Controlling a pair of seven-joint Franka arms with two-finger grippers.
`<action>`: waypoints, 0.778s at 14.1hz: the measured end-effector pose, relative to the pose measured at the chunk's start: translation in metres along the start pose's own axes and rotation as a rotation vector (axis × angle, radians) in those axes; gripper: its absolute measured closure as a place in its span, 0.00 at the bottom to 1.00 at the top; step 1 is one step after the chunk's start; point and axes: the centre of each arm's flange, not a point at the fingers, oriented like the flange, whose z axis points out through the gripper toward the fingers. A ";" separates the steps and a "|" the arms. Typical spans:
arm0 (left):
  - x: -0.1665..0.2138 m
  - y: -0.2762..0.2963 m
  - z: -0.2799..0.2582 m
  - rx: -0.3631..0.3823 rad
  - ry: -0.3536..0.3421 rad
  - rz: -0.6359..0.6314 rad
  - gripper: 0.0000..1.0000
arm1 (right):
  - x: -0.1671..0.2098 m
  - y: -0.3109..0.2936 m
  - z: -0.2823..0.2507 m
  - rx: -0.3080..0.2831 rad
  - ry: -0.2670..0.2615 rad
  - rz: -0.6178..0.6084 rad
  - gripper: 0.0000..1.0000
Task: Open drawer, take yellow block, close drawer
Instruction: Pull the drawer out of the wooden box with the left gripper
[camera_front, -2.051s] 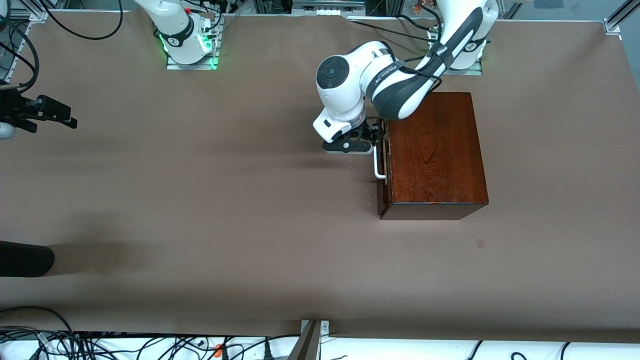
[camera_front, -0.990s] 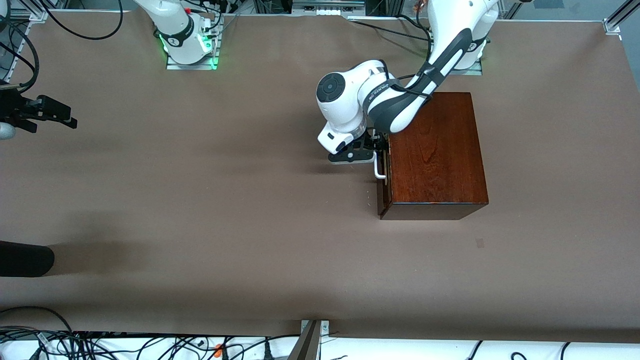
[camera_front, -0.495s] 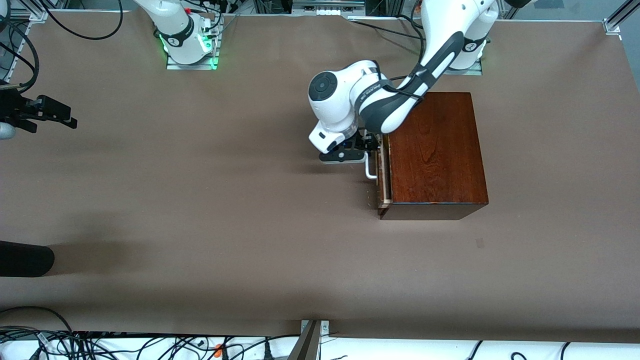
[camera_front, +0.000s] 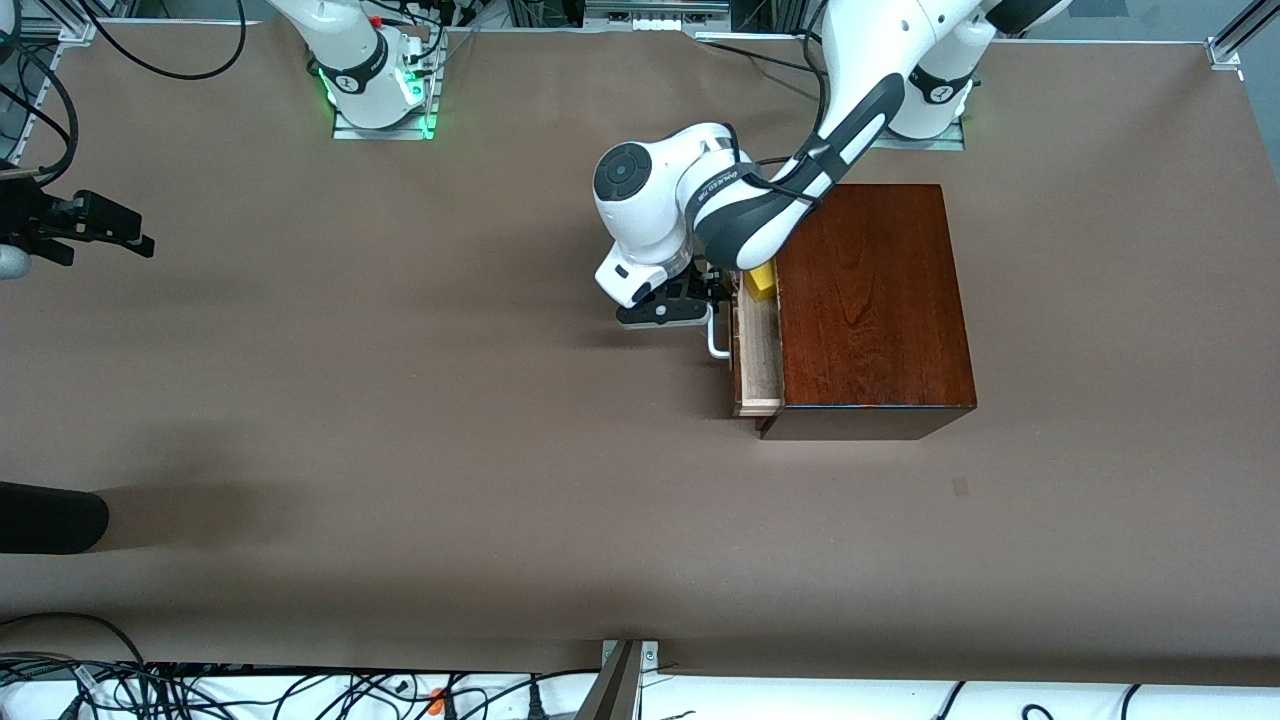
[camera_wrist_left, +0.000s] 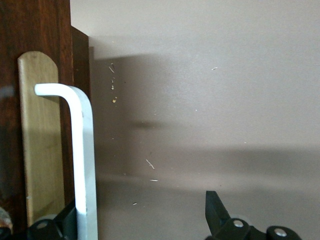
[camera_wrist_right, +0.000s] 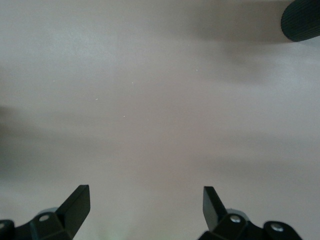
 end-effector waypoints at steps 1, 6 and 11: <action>-0.001 0.003 -0.001 -0.001 0.000 -0.001 0.00 | 0.000 0.000 0.000 0.000 0.000 0.000 0.00; -0.001 0.021 -0.007 -0.029 0.008 -0.007 0.00 | 0.000 0.000 0.000 0.000 0.000 0.000 0.00; -0.002 0.030 -0.011 -0.046 0.012 -0.006 0.00 | 0.000 0.000 0.000 0.000 0.000 0.000 0.00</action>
